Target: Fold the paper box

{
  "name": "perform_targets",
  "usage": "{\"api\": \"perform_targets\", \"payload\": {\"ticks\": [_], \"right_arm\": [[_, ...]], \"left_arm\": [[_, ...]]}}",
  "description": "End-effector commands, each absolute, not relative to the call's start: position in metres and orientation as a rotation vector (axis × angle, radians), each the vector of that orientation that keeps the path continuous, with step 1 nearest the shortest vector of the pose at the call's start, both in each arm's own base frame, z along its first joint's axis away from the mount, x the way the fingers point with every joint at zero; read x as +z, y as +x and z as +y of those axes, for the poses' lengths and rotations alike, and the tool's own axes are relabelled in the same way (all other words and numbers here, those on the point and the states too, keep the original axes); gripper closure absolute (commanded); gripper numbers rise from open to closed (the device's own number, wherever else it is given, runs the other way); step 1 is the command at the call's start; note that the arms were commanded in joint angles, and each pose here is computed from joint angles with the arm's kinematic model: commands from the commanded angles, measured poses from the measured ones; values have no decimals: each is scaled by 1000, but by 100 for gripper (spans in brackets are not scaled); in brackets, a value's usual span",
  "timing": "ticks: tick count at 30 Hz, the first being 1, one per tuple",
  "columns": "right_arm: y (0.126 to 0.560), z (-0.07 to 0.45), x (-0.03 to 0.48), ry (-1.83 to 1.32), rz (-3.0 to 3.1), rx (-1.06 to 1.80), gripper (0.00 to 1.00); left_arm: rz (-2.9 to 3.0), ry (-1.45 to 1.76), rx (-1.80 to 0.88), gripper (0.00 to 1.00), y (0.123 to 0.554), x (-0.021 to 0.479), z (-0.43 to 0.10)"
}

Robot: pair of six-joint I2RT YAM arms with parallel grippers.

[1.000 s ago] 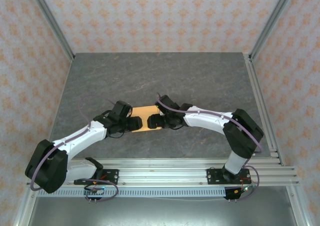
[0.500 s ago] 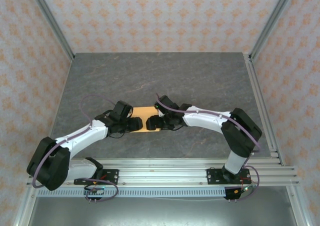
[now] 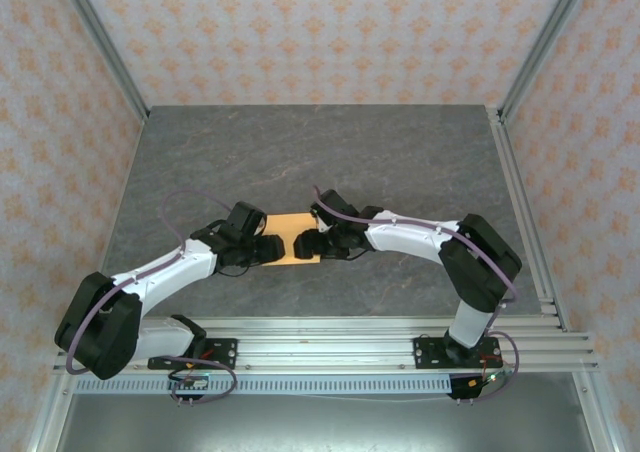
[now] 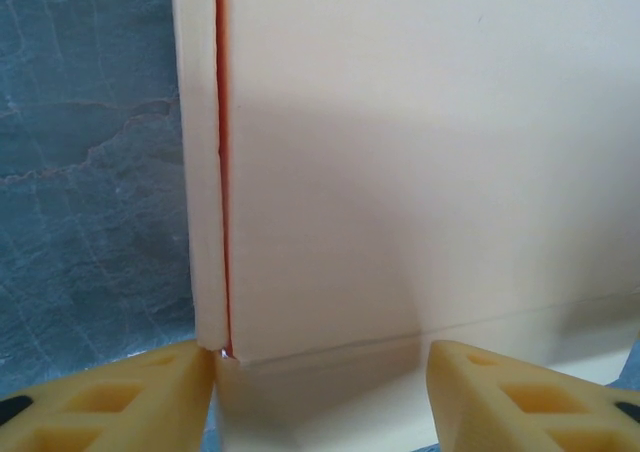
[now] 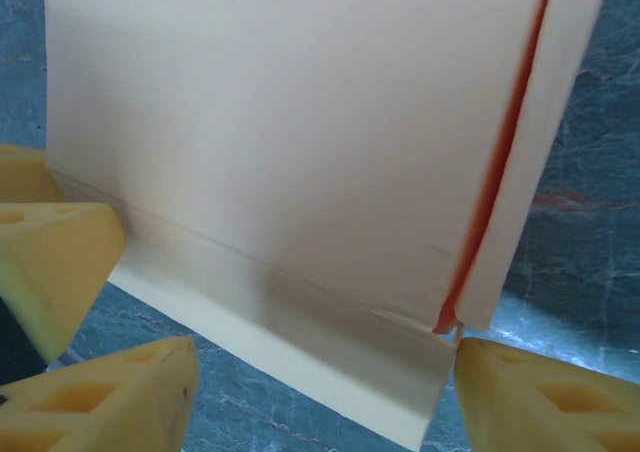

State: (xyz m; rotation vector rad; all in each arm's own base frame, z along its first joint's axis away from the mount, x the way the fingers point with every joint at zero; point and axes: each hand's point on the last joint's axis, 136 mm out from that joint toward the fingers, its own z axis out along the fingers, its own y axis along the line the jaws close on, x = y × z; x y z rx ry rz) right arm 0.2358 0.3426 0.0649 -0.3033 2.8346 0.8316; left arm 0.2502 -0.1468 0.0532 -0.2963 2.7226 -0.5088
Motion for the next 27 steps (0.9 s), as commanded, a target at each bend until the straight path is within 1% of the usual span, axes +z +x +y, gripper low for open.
{"api": "perform_targets", "payload": {"ticks": [1, 5, 13, 19, 21, 23, 27], "right_arm": [[241, 342, 75, -314, 2786, 823, 36], [240, 340, 71, -326, 2785, 809, 42], [240, 334, 71, -355, 2750, 793, 45], [246, 329, 67, -379, 2715, 739, 46], [249, 328, 66, -389, 2700, 717, 47], [250, 328, 65, -402, 2682, 712, 50], [255, 326, 65, -413, 2650, 691, 50]], "left_arm": [[2699, -311, -537, 47, 257, 58, -151], [2707, -310, -524, 48, 254, 55, -148], [2721, -312, -446, 50, 252, 48, -139], [2718, -327, -416, 57, 254, 46, -135], [2717, -327, -404, 57, 255, 45, -134], [2717, -327, -390, 58, 255, 45, -133], [2723, -331, -368, 59, 256, 42, -131]]}}
